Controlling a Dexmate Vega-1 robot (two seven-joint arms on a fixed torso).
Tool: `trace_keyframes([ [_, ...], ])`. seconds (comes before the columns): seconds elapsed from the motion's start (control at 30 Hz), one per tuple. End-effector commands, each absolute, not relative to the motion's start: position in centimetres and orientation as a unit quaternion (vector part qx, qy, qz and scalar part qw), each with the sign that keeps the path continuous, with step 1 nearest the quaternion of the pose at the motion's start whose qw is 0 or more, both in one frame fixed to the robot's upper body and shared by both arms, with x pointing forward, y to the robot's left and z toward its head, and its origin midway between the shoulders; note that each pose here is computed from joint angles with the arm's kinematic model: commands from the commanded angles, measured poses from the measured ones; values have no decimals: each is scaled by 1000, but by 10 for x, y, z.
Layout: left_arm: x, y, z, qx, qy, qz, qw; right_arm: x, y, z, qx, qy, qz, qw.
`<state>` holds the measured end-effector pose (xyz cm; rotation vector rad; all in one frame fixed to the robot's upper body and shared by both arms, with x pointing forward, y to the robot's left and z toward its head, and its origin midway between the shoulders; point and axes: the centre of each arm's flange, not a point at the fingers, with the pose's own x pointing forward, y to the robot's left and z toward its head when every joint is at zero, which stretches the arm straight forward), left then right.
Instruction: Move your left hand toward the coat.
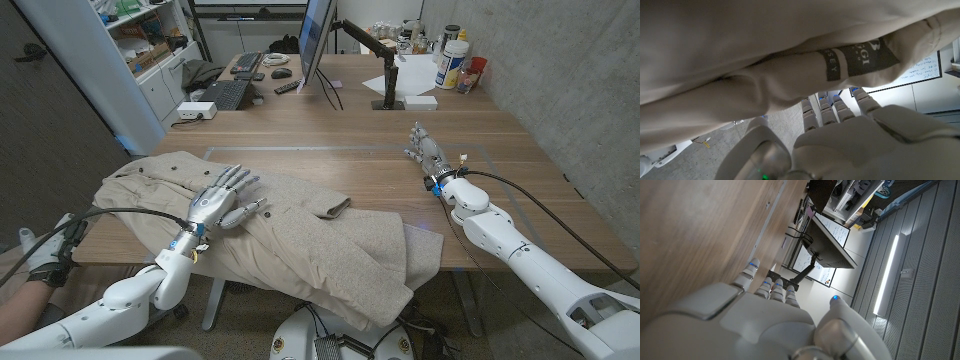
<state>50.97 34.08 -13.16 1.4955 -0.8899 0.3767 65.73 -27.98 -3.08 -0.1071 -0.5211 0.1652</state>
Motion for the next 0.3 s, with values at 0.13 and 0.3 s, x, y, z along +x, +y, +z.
trace_keyframes([
  [0.13,517,338,-135,651,-388,158,633,657,-280,-31,-55,-256,83,962],
  [0.3,518,338,-135,650,-390,157,633,657,-280,-31,-55,-255,83,962],
])
